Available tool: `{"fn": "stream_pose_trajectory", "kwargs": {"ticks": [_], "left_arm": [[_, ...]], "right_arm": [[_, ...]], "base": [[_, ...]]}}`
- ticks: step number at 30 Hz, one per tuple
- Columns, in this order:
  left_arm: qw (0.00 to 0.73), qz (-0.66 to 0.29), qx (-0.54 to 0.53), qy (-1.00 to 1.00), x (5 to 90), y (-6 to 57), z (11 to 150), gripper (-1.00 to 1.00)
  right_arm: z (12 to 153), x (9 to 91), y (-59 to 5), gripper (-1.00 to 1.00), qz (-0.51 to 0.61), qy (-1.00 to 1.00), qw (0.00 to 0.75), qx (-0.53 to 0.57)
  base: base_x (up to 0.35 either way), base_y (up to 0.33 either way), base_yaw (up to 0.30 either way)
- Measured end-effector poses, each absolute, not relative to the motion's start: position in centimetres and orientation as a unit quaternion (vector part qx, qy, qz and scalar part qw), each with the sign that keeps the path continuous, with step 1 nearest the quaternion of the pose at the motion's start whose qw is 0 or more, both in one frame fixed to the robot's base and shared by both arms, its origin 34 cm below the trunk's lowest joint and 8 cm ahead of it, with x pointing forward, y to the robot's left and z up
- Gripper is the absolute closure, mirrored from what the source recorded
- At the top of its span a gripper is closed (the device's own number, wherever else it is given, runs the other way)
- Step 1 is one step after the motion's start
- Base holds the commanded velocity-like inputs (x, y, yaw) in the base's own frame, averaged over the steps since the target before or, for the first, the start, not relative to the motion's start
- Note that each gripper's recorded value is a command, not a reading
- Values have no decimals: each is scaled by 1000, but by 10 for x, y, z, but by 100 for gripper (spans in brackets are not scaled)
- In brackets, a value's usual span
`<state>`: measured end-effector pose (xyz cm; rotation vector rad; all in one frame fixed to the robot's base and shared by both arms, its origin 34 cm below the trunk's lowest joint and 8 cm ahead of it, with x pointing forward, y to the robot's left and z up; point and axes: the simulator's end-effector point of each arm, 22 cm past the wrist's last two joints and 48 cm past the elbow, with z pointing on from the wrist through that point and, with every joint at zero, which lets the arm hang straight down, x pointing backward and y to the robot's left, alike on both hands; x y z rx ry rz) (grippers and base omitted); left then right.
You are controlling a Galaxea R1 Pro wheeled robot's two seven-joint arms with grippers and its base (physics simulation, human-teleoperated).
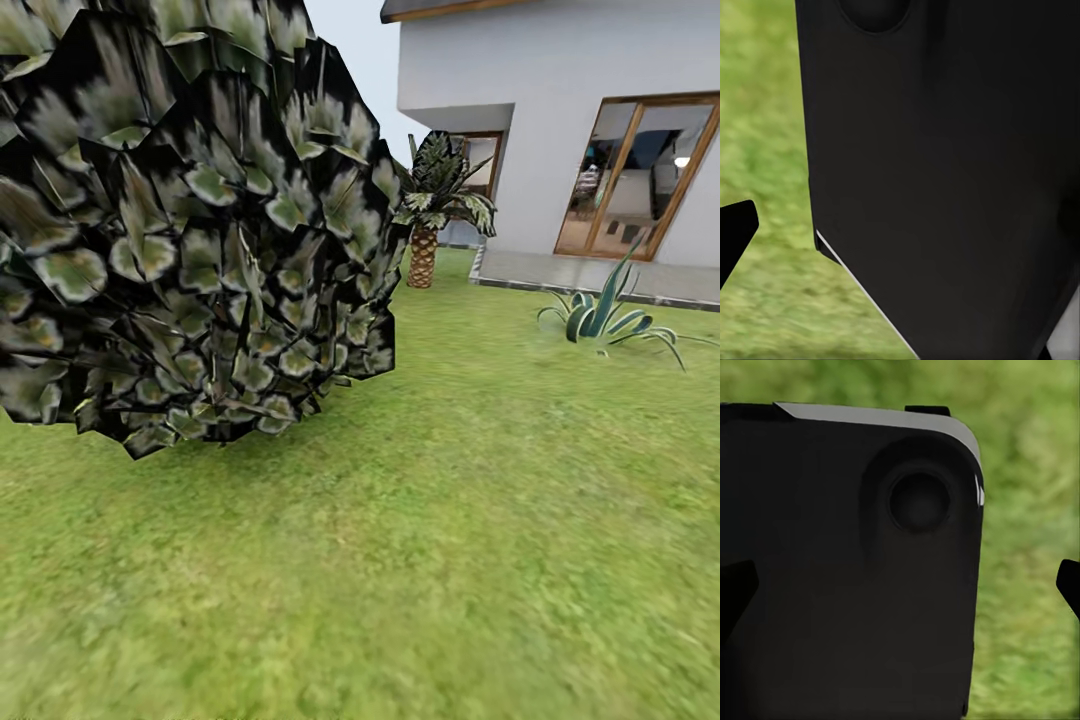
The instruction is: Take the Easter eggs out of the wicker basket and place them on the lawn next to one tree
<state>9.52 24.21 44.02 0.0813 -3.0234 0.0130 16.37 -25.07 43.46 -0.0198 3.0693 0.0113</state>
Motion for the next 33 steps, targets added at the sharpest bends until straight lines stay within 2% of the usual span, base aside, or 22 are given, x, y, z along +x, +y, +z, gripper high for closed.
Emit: {"fn": "stream_pose_trajectory", "kwargs": {"ticks": [33], "left_arm": [[58,3,27,-998,96,243,440,-100]], "right_arm": [[435,165,-248,-100,5,999,39,-6]], "base": [[0,0,4]]}}
